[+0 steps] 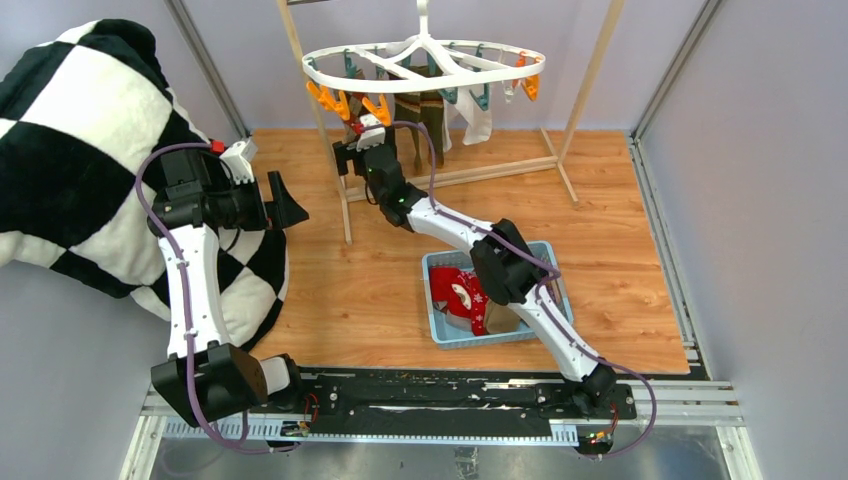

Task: Remove the socks clipped to the hanger
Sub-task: Remove the sock from the hanger.

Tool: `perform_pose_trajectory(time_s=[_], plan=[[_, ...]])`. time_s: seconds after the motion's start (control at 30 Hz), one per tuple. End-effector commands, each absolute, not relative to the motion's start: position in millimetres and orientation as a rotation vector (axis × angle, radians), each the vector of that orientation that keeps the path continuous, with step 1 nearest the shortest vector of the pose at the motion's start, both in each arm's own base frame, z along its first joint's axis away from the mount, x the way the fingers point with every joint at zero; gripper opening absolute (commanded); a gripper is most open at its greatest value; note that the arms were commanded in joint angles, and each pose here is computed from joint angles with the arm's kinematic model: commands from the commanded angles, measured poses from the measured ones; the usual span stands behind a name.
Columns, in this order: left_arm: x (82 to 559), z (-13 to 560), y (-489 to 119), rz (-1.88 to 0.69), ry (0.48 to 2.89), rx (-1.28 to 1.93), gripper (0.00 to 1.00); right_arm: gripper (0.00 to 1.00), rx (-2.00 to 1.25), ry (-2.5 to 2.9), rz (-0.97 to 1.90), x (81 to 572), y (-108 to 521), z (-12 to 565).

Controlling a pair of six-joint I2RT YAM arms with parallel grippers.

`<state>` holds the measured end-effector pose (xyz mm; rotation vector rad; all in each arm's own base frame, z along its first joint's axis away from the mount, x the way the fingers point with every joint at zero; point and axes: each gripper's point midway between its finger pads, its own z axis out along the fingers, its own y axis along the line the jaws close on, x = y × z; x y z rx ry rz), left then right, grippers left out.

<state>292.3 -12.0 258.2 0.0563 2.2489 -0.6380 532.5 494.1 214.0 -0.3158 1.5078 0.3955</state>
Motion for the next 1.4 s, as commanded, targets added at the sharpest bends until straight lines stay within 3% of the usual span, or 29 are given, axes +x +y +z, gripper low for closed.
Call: perform_pose_trajectory(time_s=[0.0,0.1,0.2,0.27,0.4,0.43,0.8,1.37], plan=[[290.4,249.8,-10.4,-0.647,2.263,0.083,1.0,0.97,-0.199,1.363,0.382,547.8,493.6,249.1],[291.6,249.3,-9.9,-0.646,2.263,0.091,1.0,0.92,-0.181,1.325,0.401,556.4,496.8,252.7],[292.7,249.2,-9.6,-0.648,2.265,0.09,1.0,0.78,-0.173,1.291,0.385,566.6,494.9,259.1],[292.8,248.7,-9.8,-0.652,2.266,0.087,1.0,0.59,-0.157,1.279,0.4,570.7,491.4,264.4],[292.8,248.8,-10.8,-0.662,2.267,0.079,1.0,0.05,-0.147,1.264,0.476,568.0,488.0,279.6],[293.0,248.9,-10.8,-0.664,2.268,0.076,1.0,0.01,-0.156,1.26,0.49,564.8,488.3,283.4],[276.0,263.1,-14.1,-0.612,2.239,0.079,1.0,0.0,-0.258,1.224,0.738,486.8,484.0,335.1],[210.9,318.9,-30.3,-0.456,2.143,0.166,1.0,0.0,-0.513,1.202,1.134,249.9,461.5,374.5]])
